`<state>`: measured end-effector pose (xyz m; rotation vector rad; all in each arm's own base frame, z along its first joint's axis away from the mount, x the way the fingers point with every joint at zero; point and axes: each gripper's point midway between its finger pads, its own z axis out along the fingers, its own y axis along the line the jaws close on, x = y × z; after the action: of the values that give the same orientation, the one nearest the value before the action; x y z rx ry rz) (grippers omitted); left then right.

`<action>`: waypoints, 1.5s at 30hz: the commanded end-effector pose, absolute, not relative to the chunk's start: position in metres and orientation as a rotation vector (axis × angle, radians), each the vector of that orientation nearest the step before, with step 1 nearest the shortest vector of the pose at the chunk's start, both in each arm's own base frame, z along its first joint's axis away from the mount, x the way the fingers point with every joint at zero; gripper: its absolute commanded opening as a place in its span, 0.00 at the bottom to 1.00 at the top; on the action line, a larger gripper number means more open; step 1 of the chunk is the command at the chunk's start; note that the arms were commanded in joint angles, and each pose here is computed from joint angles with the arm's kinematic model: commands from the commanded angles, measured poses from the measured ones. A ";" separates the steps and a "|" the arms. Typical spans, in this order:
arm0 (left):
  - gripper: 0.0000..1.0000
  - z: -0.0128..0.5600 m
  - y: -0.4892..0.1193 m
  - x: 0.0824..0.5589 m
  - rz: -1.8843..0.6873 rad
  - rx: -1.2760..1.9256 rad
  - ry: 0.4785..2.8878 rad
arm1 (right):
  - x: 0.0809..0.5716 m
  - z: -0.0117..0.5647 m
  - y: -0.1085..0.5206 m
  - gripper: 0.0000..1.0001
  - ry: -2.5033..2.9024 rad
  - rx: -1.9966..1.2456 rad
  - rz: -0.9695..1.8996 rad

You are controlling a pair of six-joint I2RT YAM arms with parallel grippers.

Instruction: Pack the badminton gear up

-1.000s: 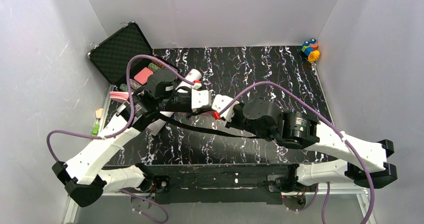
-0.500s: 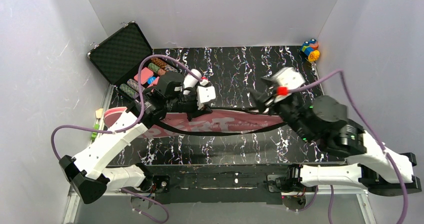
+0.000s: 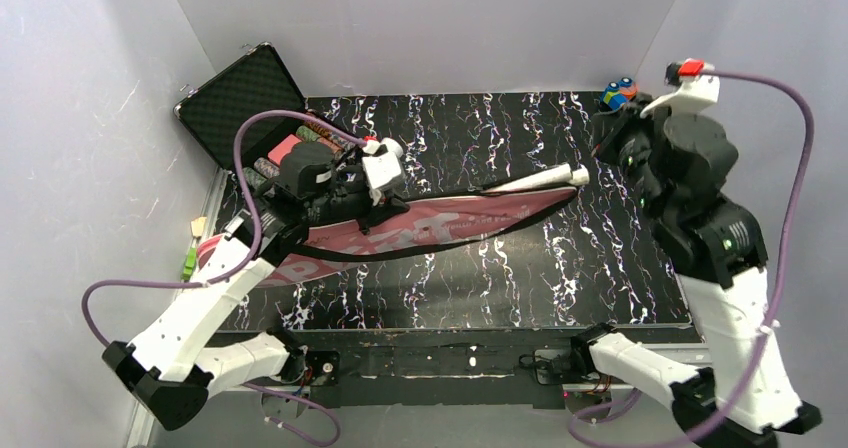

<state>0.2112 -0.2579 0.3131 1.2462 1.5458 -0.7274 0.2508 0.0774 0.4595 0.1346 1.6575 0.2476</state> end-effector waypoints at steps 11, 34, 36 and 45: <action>0.00 0.364 -0.238 0.203 -0.638 1.165 1.315 | 0.283 0.410 0.060 0.01 1.814 0.578 0.888; 0.00 0.376 -0.235 0.198 -0.631 1.142 1.257 | 0.271 0.363 0.049 0.01 1.870 0.685 0.842; 0.00 0.377 -0.236 0.198 -0.634 1.143 1.254 | 0.272 0.360 0.051 0.01 1.877 0.685 0.853; 0.00 0.379 -0.238 0.196 -0.649 1.150 1.243 | 0.266 0.352 0.065 0.01 1.893 0.673 0.936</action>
<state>0.2014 -0.2356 0.3334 1.1815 1.4198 -0.6525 0.2689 0.0537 0.3416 0.7363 1.9302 0.8695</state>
